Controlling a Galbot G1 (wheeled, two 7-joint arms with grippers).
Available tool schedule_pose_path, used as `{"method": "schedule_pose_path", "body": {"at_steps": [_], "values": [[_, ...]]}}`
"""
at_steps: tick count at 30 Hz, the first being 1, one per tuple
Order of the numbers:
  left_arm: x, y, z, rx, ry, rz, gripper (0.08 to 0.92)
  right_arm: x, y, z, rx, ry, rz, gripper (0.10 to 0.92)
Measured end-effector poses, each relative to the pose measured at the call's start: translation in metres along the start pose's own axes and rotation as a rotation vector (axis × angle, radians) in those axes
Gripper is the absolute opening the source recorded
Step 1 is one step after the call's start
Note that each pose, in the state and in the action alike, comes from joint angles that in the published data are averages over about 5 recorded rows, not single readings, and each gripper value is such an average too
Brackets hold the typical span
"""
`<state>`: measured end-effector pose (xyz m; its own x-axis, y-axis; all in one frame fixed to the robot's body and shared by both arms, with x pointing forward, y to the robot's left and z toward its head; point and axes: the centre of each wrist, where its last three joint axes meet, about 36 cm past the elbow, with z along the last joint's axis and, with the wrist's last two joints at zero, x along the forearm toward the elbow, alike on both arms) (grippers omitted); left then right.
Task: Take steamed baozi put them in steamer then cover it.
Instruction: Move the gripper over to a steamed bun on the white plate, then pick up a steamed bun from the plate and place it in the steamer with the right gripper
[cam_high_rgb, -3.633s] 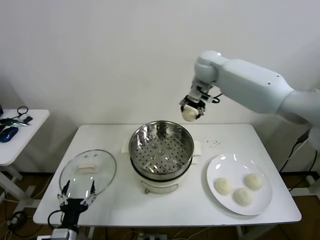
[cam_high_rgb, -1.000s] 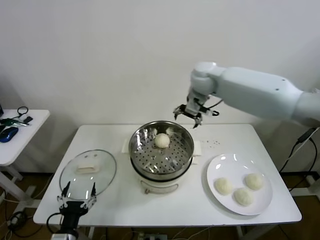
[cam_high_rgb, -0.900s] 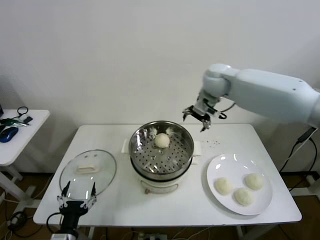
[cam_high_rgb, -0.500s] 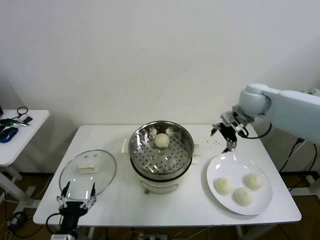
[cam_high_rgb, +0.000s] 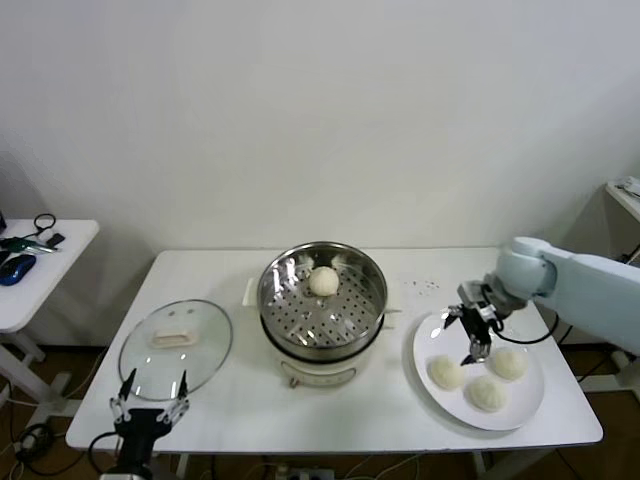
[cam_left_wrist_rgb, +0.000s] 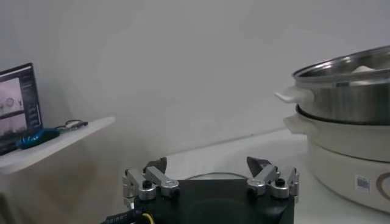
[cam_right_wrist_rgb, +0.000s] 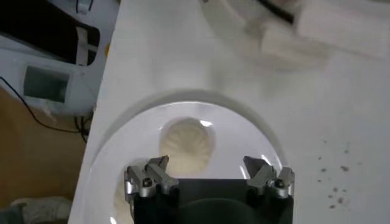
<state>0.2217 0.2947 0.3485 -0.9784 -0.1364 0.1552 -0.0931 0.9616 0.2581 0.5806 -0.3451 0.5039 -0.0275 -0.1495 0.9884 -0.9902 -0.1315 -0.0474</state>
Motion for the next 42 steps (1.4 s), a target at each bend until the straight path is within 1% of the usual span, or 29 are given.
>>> {"method": "schedule_pose_path", "body": {"at_steps": [9, 20, 24, 31, 42], "values": [[-0.001, 0.000, 0.004, -0.007, 0.012, -0.001, 0.823, -0.034, 0.006, 0.006, -0.030, 0.004, -0.024, 0.823], [-0.005, 0.002, 0.008, -0.011, 0.017, -0.008, 0.823, -0.055, 0.000, 0.006, -0.042, 0.010, -0.031, 0.823], [-0.005, 0.002, 0.008, -0.011, 0.018, -0.008, 0.823, -0.059, -0.002, 0.005, -0.041, 0.009, -0.034, 0.815], [-0.006, 0.002, 0.009, -0.011, 0.020, -0.009, 0.823, -0.061, -0.005, 0.004, -0.041, 0.006, -0.037, 0.737], [-0.004, 0.002, 0.009, -0.011, 0.020, -0.009, 0.823, -0.048, -0.007, 0.007, -0.049, -0.003, -0.022, 0.717]]}}
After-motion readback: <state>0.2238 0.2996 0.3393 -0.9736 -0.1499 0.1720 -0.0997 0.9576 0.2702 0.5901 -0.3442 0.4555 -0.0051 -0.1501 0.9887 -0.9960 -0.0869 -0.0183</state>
